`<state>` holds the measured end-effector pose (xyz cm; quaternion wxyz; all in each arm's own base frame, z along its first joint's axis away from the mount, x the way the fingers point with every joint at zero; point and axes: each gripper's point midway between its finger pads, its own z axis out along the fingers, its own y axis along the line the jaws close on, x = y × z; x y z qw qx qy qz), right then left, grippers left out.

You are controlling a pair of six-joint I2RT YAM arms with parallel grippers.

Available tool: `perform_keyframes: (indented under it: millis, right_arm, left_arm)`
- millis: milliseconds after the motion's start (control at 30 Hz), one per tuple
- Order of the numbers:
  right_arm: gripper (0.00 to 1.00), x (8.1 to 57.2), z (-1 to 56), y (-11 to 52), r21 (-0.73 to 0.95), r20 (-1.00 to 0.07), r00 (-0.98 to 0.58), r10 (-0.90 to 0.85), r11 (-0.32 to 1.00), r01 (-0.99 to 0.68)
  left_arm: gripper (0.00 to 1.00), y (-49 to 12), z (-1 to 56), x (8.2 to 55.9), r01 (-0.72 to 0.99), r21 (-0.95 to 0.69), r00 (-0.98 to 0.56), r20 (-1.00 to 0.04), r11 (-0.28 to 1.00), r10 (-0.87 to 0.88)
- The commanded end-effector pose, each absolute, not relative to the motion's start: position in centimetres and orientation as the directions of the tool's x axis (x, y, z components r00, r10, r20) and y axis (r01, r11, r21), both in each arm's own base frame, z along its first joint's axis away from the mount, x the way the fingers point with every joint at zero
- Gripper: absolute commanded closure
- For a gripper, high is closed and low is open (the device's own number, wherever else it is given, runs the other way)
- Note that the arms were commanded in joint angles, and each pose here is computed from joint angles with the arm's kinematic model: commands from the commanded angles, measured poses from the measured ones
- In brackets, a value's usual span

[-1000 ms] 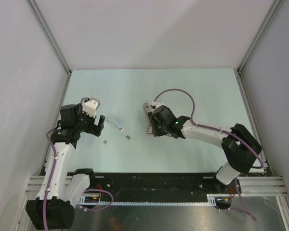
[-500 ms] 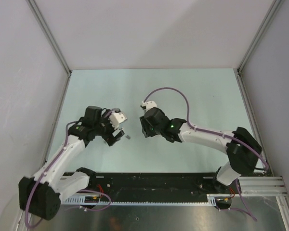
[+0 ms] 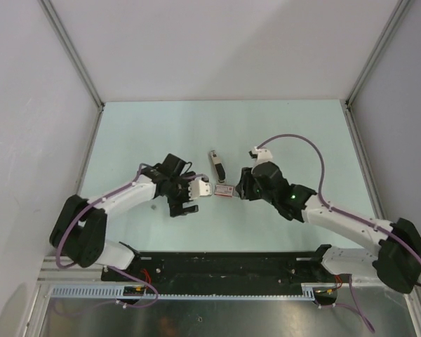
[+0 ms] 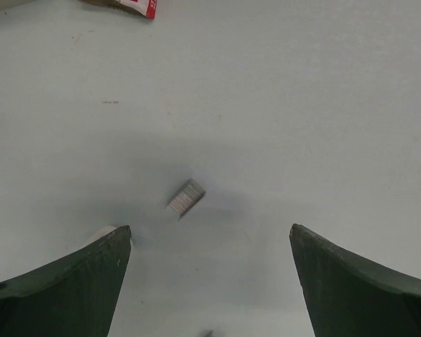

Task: Unload the staples from the stapler

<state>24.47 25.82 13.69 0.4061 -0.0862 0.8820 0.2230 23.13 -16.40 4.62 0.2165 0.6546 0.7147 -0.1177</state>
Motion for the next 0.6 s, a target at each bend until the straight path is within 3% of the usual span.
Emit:
perform_keyframes:
  millis: [0,267,567]
  right_arm:
    - [0.6,25.0,17.5,25.6,0.39,-0.793,-0.598,0.115,0.85,-0.354]
    - [0.62,25.3,18.3,24.9,0.394,-0.803,-0.584,0.121,0.843,-0.367]
    - [0.69,26.0,18.7,24.4,0.398,-0.809,-0.573,0.13,0.839,-0.371]
  left_arm:
    - [0.01,-18.0,5.5,26.5,0.972,0.236,0.089,-0.442,0.02,0.893]
    - [0.02,-17.9,3.5,27.6,0.956,0.26,0.23,-0.36,-0.14,0.904]
    - [0.18,-18.3,2.6,27.9,0.939,0.261,0.305,-0.321,-0.226,0.896]
